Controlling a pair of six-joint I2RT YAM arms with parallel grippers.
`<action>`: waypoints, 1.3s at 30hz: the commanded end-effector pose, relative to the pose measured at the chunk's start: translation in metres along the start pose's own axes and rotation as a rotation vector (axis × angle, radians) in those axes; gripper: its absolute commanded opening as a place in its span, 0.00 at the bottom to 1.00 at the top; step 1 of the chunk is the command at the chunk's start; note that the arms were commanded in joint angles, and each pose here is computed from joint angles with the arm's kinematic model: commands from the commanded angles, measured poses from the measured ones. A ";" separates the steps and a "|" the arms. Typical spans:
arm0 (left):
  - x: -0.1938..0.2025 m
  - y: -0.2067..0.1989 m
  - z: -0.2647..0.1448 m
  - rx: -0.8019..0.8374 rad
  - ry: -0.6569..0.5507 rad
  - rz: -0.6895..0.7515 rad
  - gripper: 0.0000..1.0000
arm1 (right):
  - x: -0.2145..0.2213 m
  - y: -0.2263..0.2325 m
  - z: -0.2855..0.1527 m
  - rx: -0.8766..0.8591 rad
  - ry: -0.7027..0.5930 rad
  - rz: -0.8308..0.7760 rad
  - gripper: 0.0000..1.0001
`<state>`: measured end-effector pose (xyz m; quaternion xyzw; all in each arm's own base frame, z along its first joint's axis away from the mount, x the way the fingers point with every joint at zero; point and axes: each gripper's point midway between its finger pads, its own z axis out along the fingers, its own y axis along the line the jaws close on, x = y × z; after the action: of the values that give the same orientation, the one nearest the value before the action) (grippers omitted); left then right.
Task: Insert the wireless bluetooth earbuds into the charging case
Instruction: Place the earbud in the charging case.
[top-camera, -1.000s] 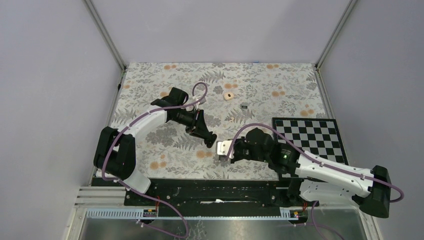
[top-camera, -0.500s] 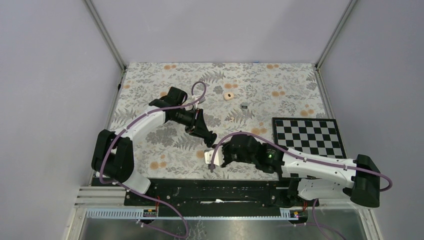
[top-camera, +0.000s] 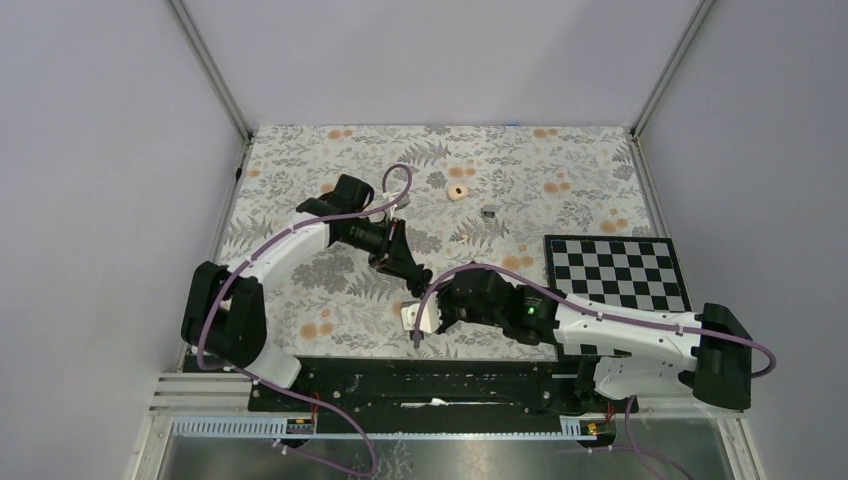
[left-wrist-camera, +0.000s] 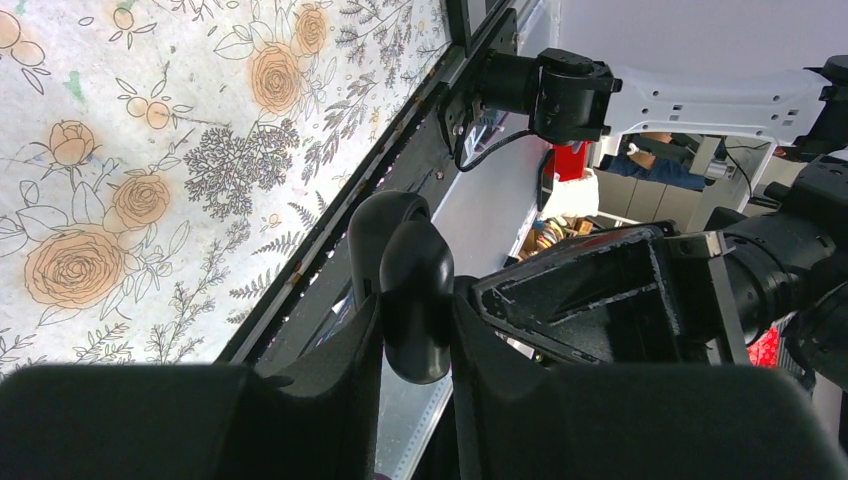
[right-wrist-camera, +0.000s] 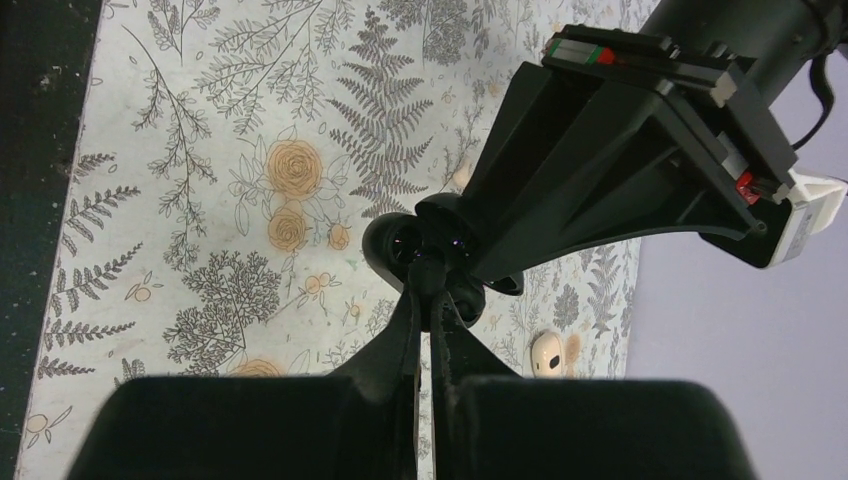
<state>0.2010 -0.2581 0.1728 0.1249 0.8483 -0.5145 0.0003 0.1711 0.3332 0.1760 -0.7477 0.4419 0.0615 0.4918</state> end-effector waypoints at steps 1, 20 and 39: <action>0.006 -0.014 -0.005 0.041 -0.005 0.056 0.00 | -0.015 -0.020 0.002 0.057 -0.029 -0.051 0.00; 0.009 -0.016 -0.004 0.044 0.004 0.057 0.00 | -0.016 -0.020 0.012 0.067 -0.043 -0.071 0.00; 0.009 -0.016 -0.004 0.046 0.004 0.054 0.00 | 0.002 0.006 0.013 -0.028 0.028 -0.119 0.00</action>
<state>0.1940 -0.2579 0.1727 0.1290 0.8475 -0.5149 -0.0040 0.1746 0.3418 0.1682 -0.7670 0.4141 0.0399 0.4885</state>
